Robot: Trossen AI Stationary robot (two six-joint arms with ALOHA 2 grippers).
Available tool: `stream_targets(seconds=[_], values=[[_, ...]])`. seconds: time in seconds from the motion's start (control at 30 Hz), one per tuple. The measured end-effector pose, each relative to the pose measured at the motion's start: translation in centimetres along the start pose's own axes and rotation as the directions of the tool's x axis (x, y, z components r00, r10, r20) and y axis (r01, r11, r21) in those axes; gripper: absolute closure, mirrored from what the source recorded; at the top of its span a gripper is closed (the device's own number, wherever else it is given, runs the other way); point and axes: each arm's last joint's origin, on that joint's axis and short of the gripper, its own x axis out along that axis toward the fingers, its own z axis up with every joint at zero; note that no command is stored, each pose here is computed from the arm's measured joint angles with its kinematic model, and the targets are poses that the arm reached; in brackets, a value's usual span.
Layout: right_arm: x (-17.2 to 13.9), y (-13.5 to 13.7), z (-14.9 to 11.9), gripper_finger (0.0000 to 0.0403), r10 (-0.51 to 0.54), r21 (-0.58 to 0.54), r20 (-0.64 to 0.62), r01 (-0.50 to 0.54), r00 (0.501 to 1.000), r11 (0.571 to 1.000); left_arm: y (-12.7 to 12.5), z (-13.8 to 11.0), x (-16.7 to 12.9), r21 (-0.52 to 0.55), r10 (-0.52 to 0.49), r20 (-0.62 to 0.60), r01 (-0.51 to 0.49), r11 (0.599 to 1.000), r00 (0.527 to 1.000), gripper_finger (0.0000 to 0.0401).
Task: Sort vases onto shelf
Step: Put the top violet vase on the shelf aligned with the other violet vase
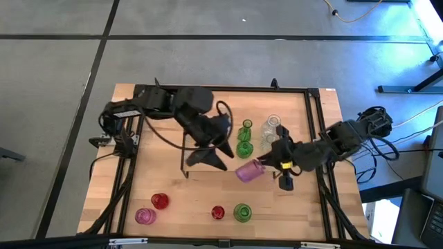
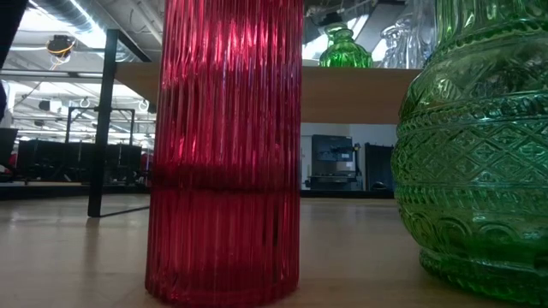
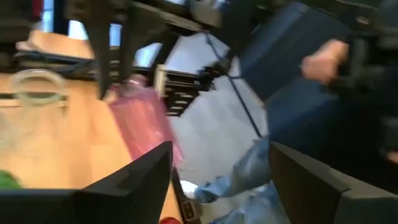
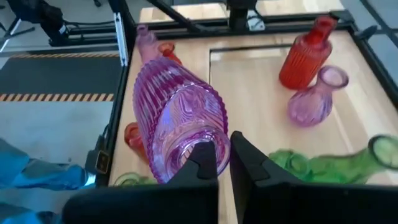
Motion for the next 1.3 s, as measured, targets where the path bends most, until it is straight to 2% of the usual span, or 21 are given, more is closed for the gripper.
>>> stream_targets(seconds=[0.1, 0.23, 0.33, 0.57, 0.8, 0.97, 1.07, 1.3], values=[[0.4, -0.5, 0.4, 0.0403, -0.013, -0.019, 0.014, 0.014, 1.000, 1.000, 0.7, 0.0, 0.5, -0.022, 0.097, 0.018, -0.097, 0.995, 0.995, 0.0139], [0.9, -1.0, 0.6, 0.0403, -0.017, -0.034, 0.005, 0.018, 1.000, 0.999, 1.2, -0.1, 0.6, -0.052, 0.248, 0.043, -0.246, 0.968, 0.968, 0.0140], [0.9, -1.2, 0.7, 0.0403, -0.020, -0.050, 0.011, 0.021, 1.000, 0.999, 1.6, -0.2, 0.8, -0.062, 0.301, 0.041, -0.298, 0.953, 0.953, 0.0140], [1.8, -2.0, 1.5, 0.0403, 0.001, -0.074, 0.036, 0.002, 0.999, 0.997, 3.1, -1.1, 2.8, -0.138, 0.326, -0.068, -0.332, 0.933, 0.943, 0.0141], [3.3, -3.5, 1.7, 0.0403, 0.018, -0.061, -0.020, -0.019, 1.000, 0.998, 3.7, -1.3, 3.7, -0.179, 0.302, -0.100, -0.316, 0.932, 0.948, 0.0141], [4.6, -4.4, 1.7, 0.0403, -0.033, -0.042, -0.063, 0.030, 0.997, 0.999, 3.8, -1.3, 3.7, -0.204, 0.308, -0.101, -0.322, 0.924, 0.946, 0.0141], [5.1, -4.3, 1.7, 0.0403, -0.003, -0.040, -0.072, 0.000, 0.997, 0.999, 3.7, -1.3, 3.8, -0.210, 0.295, -0.108, -0.311, 0.927, 0.949, 0.0141], [5.7, -4.1, 2.0, 0.0403, -0.001, -0.056, -0.048, -0.001, 0.999, 0.998, 4.2, -2.2, 4.3, -0.225, 0.308, -0.194, -0.348, 0.910, 0.931, 0.0141]])
